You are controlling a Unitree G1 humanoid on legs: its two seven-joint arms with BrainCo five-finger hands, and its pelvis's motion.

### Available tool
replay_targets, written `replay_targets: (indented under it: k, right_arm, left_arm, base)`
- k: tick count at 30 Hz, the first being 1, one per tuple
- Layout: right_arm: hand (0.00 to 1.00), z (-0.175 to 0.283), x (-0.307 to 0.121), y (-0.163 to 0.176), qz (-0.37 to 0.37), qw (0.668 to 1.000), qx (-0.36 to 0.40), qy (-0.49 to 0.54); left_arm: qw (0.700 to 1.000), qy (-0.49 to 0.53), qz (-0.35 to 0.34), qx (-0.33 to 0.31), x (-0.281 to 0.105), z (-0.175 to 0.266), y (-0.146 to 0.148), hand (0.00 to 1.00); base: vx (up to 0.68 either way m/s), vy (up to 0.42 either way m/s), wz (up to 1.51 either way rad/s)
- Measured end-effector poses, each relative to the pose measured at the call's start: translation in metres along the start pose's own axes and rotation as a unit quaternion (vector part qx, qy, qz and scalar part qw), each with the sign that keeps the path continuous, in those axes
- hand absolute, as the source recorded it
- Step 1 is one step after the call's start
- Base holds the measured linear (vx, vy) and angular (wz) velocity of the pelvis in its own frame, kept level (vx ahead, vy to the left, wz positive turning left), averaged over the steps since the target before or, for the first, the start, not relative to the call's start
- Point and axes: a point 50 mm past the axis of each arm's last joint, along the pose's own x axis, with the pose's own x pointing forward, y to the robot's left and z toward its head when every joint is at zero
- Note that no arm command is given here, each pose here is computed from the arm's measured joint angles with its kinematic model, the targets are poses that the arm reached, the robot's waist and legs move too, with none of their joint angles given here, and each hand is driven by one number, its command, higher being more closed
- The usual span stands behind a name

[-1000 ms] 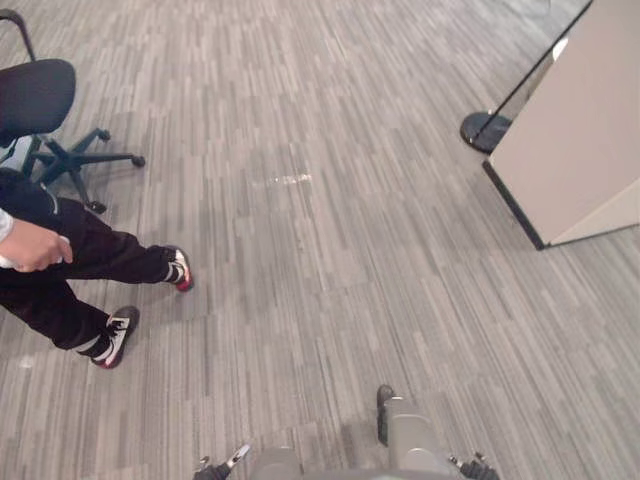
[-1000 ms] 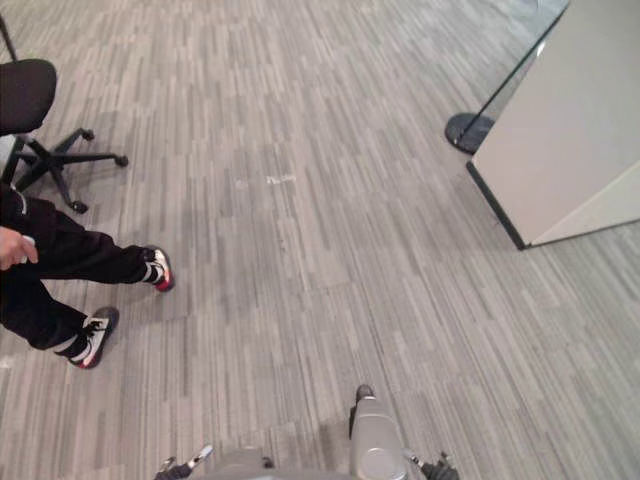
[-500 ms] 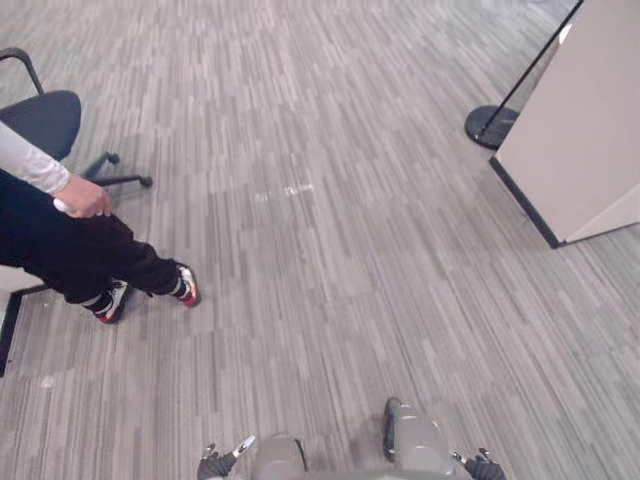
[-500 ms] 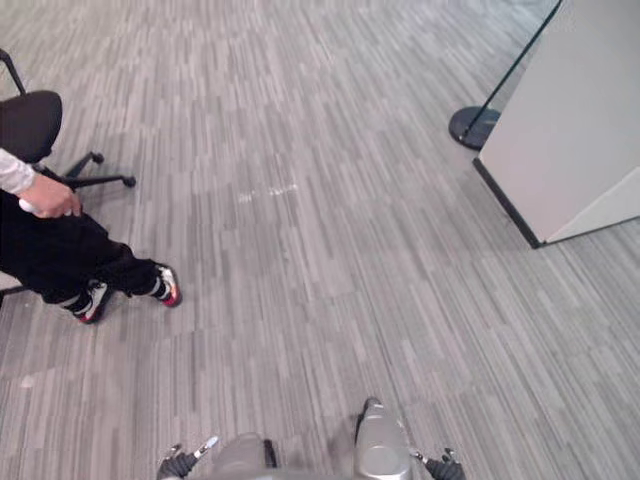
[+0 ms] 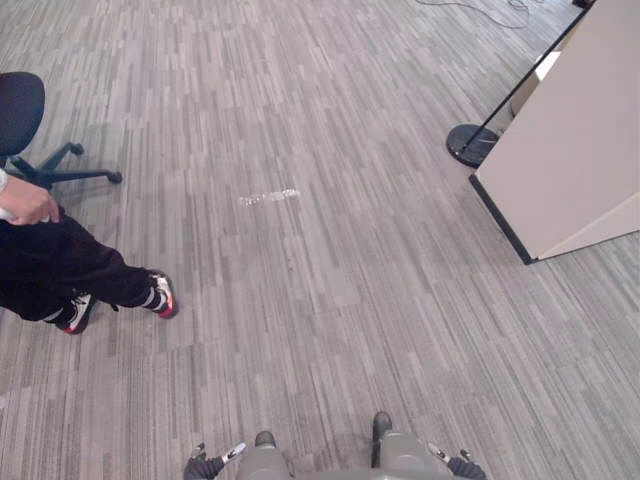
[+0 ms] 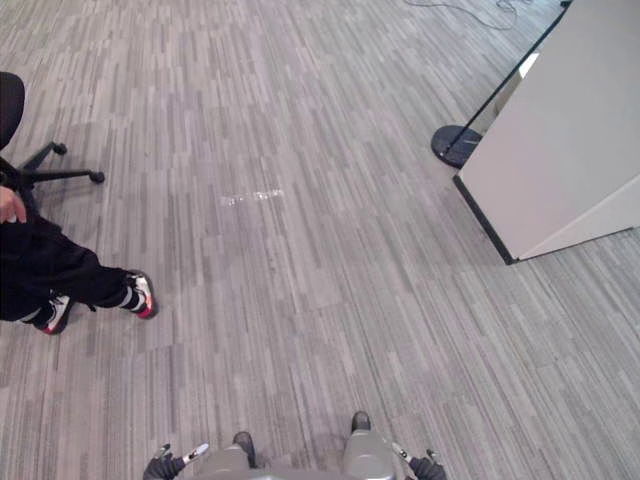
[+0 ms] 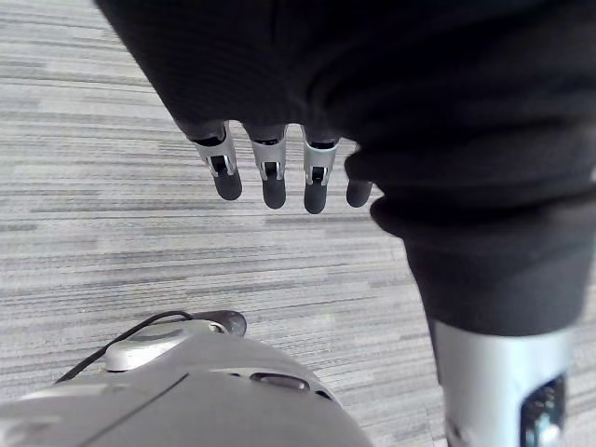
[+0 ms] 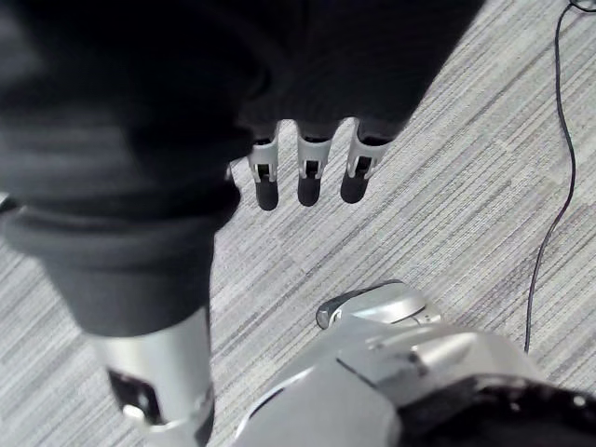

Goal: Organize washtable

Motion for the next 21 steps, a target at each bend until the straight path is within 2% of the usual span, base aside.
replay_targets:
  k: [2, 3, 10, 16, 21]
  right_arm:
    - [0.0, 0.001, 0.001, -0.001, -0.001, 1.0, -0.008, 0.003]
    - [0.0, -0.001, 0.002, -0.011, -0.01, 0.999, -0.042, 0.014]
    - [0.0, 0.001, 0.003, -0.011, -0.011, 0.999, -0.045, 0.011]
    - [0.0, 0.005, 0.004, -0.016, -0.017, 0.995, -0.096, 0.004]
    - [0.0, 0.013, 0.006, -0.008, -0.005, 0.99, -0.144, -0.013]
  left_arm:
    - [1.0, -0.001, -0.002, 0.003, 0.001, 0.002, -0.001, 0.0]
    - [0.999, 0.007, -0.016, 0.033, 0.001, -0.001, -0.006, 0.0]
    - [0.999, 0.006, -0.017, 0.032, 0.001, -0.001, -0.007, 0.0]
    - [0.999, 0.005, -0.016, 0.027, 0.0, -0.001, -0.011, 0.0]
    - [0.999, 0.003, -0.011, 0.033, 0.0, -0.001, -0.01, 0.0]
  base:
    - [0.02, 0.007, -0.06]
    - [0.0, 0.0, 0.0]
    - [0.0, 0.0, 0.04]
    - [0.03, 0.011, 0.06]
    - [0.02, 0.005, 0.02]
